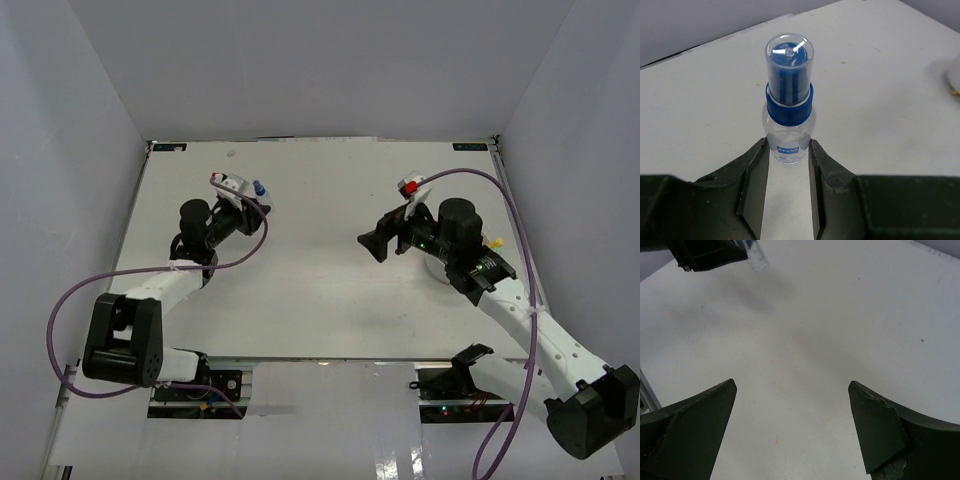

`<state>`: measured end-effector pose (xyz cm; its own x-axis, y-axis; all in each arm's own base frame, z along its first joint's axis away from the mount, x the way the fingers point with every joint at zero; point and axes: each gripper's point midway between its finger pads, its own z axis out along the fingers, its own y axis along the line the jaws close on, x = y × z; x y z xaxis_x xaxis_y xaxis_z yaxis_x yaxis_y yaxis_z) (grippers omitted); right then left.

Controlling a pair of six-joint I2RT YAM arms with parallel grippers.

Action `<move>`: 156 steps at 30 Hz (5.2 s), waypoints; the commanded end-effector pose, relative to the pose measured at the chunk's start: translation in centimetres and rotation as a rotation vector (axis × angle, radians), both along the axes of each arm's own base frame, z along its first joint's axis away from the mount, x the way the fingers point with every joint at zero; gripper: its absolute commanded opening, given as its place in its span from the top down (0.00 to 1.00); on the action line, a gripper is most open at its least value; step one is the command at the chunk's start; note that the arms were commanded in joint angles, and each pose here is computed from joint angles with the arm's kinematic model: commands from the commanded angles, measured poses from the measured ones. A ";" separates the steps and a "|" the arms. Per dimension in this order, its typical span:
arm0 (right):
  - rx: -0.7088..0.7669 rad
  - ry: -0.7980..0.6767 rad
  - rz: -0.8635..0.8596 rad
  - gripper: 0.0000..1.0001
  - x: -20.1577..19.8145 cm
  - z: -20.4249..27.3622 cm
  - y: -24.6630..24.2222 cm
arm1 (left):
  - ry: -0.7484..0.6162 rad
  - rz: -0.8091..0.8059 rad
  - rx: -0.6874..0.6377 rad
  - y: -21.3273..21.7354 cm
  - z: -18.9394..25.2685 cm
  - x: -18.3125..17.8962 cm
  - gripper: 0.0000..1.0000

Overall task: Sort the stationery into containers
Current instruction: Pick up the stationery from the center of the board, then place the stationery in the storage box, then reset both arms

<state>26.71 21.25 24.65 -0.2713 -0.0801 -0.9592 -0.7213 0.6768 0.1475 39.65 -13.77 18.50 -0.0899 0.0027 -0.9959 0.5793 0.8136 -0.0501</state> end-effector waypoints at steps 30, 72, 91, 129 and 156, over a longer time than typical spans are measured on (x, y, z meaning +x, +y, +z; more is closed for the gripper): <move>0.000 -0.261 0.585 0.32 -2.3 8.5 17.1 | -0.022 -0.630 0.005 -10.4 6.3 -13.5 0.85; -0.078 -0.293 -0.514 0.92 7.3 6.3 -7.3 | 0.134 -0.078 -0.031 -5.7 4.8 -6.5 0.02; -0.050 -0.219 -1.110 0.92 6.3 1.9 -22.9 | 0.210 0.239 -0.014 -1.3 3.2 -3.8 0.02; -0.009 -0.243 -1.067 0.13 6.1 0.0 -22.5 | 0.154 0.256 -0.041 -0.7 5.4 -4.4 0.02; 0.049 -0.507 -0.880 0.10 -13.7 13.9 -23.0 | 0.030 0.571 -0.226 10.5 18.4 -19.4 0.02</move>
<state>13.16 -2.19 40.88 0.2728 0.0474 -0.9609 0.0692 0.9952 0.0688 20.94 -4.90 39.39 0.0155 -0.2777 -0.9605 0.1471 0.9508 -0.2725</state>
